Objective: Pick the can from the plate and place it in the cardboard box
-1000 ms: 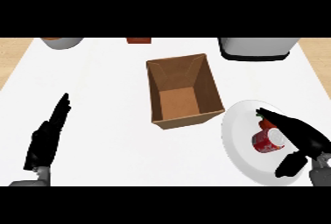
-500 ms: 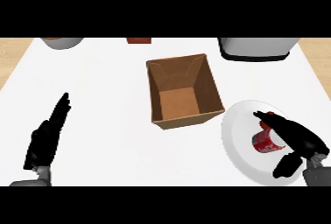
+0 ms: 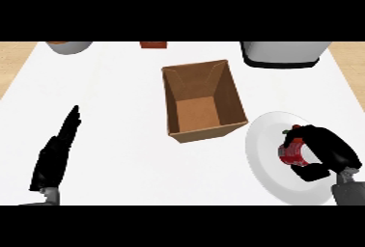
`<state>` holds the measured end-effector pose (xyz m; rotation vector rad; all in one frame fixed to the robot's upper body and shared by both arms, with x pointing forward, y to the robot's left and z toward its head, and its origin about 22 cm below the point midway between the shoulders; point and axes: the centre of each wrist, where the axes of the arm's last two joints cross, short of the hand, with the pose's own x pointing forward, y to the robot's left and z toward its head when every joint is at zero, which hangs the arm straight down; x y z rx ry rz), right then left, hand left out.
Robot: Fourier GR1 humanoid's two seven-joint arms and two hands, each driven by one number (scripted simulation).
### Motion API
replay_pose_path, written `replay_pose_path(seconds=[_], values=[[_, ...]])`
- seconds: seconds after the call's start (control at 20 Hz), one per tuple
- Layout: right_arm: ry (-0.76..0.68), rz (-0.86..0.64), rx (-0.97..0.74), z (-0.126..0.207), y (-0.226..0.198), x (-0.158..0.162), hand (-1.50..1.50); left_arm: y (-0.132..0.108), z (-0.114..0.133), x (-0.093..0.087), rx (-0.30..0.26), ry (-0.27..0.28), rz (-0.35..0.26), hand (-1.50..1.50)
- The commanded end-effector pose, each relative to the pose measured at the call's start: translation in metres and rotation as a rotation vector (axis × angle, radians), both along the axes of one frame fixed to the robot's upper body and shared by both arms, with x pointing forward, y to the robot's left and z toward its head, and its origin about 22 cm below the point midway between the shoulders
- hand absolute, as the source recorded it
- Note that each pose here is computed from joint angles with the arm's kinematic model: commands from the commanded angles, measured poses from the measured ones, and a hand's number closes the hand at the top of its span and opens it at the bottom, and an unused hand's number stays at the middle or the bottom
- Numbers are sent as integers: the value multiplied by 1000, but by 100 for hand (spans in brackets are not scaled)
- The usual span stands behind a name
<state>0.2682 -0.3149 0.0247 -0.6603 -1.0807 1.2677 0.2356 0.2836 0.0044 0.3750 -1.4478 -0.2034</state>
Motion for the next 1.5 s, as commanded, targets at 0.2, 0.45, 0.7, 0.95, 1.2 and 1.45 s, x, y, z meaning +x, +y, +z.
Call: replay_pose_path(seconds=[0.2, 0.45, 0.7, 0.95, 1.2, 1.45], values=[[-150, 4, -12, 2, -4, 5, 150, 5, 10, -1, 8, -6, 14, 0], [-177, -405, -117, -9, 20, -36, 150, 11, 5, -4, -8, 12, 37, 0], [-238, -638, -215, -8, 55, -86, 150, 7, 4, 0, -2, 18, 68, 0], [-357, -718, -172, 53, 84, -127, 150, 9, 0, -8, 12, -1, 31, 0], [-595, -575, 133, 90, 126, -130, 150, 1, 4, -2, 7, 13, 11, 0], [-679, -467, 282, 121, 152, -131, 150, 3, 8, 9, 19, -20, 22, 0]])
